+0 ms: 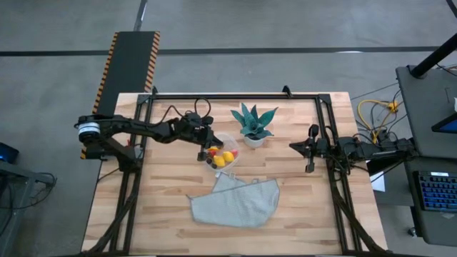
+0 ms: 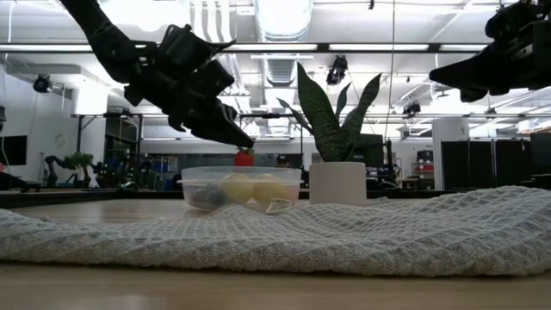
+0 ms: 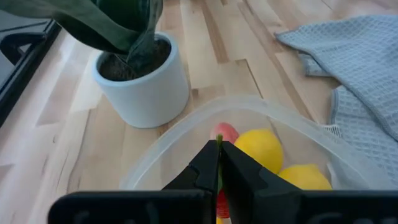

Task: Pick and placing Produce into tupperware
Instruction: Put the red strawberry into the container, then return to Home Position

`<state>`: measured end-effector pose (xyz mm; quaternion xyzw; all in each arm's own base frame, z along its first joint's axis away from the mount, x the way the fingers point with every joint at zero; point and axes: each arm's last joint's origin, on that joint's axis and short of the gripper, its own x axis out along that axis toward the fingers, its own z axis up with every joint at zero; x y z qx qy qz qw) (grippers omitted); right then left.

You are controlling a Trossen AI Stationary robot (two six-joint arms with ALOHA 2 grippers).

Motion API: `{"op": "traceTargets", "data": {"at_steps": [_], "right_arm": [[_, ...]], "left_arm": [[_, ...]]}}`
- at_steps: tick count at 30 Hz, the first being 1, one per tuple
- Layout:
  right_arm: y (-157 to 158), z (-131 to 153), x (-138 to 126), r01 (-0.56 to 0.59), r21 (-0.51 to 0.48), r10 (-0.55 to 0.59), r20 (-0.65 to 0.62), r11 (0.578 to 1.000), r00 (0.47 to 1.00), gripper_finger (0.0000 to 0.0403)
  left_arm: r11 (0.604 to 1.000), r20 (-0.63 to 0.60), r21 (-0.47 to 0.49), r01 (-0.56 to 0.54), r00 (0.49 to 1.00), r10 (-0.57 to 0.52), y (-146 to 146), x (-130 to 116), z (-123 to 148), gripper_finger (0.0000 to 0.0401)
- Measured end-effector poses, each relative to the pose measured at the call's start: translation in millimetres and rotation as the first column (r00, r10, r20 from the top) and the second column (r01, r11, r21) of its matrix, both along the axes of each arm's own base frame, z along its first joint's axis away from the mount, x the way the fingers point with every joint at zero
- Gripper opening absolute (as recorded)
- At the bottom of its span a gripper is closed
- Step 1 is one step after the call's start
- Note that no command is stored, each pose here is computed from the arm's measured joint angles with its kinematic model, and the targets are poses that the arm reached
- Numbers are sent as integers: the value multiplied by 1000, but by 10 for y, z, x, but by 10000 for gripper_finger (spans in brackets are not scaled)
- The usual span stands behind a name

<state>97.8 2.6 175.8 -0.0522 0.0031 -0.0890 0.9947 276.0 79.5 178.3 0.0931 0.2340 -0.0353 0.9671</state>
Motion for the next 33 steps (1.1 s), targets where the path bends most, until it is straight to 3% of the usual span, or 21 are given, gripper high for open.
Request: {"op": "traceTargets", "data": {"at_steps": [13, 23, 28, 33], "right_arm": [[0, 0, 0, 0, 0, 0, 0, 1000, 1000, 9], [0, 0, 0, 0, 0, 0, 1, 1000, 1000, 9], [0, 2, 0, 0, 1, 0, 2, 1000, 1000, 9], [0, 11, 0, 0, 2, 0, 12, 1000, 1000, 9]], "left_arm": [[1000, 8, -1, 8, 1000, -8, -3, -3, 23, 5], [999, 23, -45, 15, 1000, -14, -7, 11, 68, 101], [992, 107, -71, 107, 989, -99, -36, 16, 282, 101], [975, 243, -89, 204, 954, -178, -109, -93, 670, 79]]}}
